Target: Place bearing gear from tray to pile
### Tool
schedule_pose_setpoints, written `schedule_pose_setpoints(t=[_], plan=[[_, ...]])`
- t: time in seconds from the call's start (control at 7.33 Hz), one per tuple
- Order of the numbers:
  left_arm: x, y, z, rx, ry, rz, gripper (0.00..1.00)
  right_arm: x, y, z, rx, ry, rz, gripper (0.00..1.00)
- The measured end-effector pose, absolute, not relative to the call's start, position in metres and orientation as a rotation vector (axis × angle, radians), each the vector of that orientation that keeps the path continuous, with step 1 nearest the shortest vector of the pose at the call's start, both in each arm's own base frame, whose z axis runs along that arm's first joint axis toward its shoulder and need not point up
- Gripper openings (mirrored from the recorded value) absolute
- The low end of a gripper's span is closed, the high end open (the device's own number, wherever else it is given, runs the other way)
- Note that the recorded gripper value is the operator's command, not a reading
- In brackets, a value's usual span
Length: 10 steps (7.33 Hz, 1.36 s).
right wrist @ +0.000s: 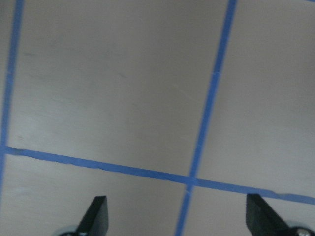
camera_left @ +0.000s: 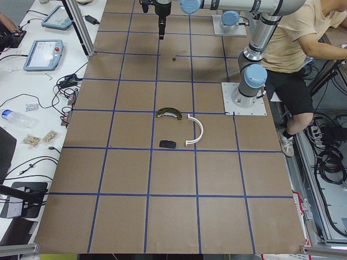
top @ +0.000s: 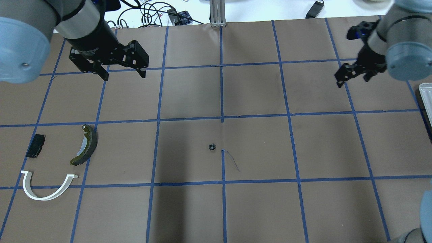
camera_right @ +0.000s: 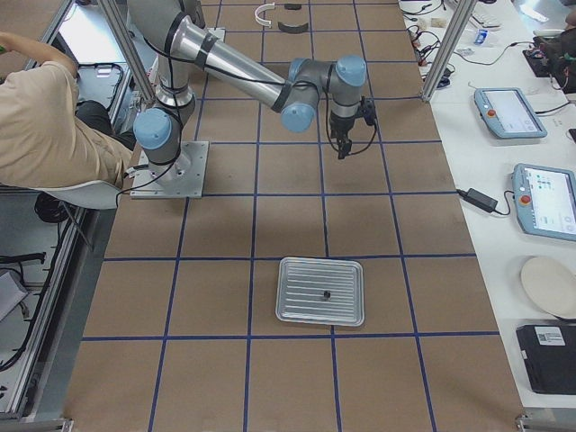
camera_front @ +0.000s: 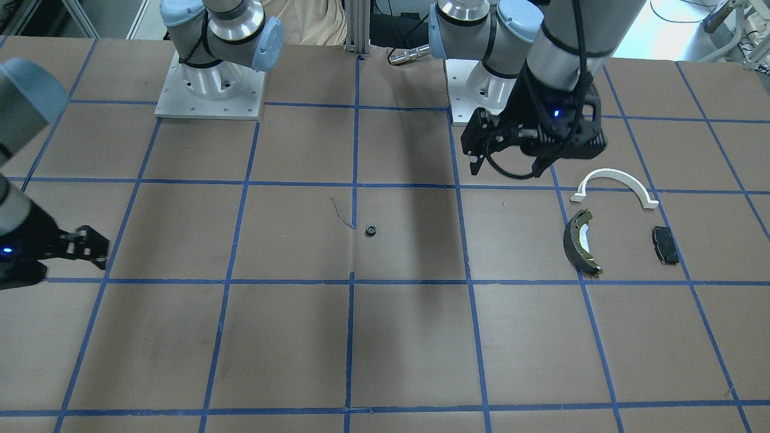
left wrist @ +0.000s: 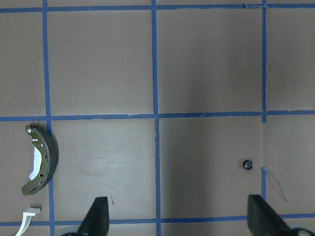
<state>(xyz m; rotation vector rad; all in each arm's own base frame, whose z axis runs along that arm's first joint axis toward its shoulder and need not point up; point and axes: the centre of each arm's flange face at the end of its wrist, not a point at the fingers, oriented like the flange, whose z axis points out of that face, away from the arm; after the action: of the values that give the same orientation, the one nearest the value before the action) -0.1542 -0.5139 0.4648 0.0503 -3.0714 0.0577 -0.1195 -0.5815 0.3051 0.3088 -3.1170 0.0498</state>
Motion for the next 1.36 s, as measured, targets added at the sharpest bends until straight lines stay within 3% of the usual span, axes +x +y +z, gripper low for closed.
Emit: schedule_pose_setpoints(t=[0.41,0.68,1.36], plan=[[-0.222,-0.535,0.359,0.221,-3.035,-0.055,1.0,-0.313,-0.52,0.283,0.437,-3.098,0.042,1.0],[-0.27,-0.518,0.293,0.301,-3.067,-0.063,1.0,-0.403,-0.487,0.24,0.485,-3.075,0.071,1.0],[-0.307,-0.455,0.188,0.352,-3.084,-0.049,1.0,-0.481,-0.51,0.194,0.585,-3.052,0.134,0.88]])
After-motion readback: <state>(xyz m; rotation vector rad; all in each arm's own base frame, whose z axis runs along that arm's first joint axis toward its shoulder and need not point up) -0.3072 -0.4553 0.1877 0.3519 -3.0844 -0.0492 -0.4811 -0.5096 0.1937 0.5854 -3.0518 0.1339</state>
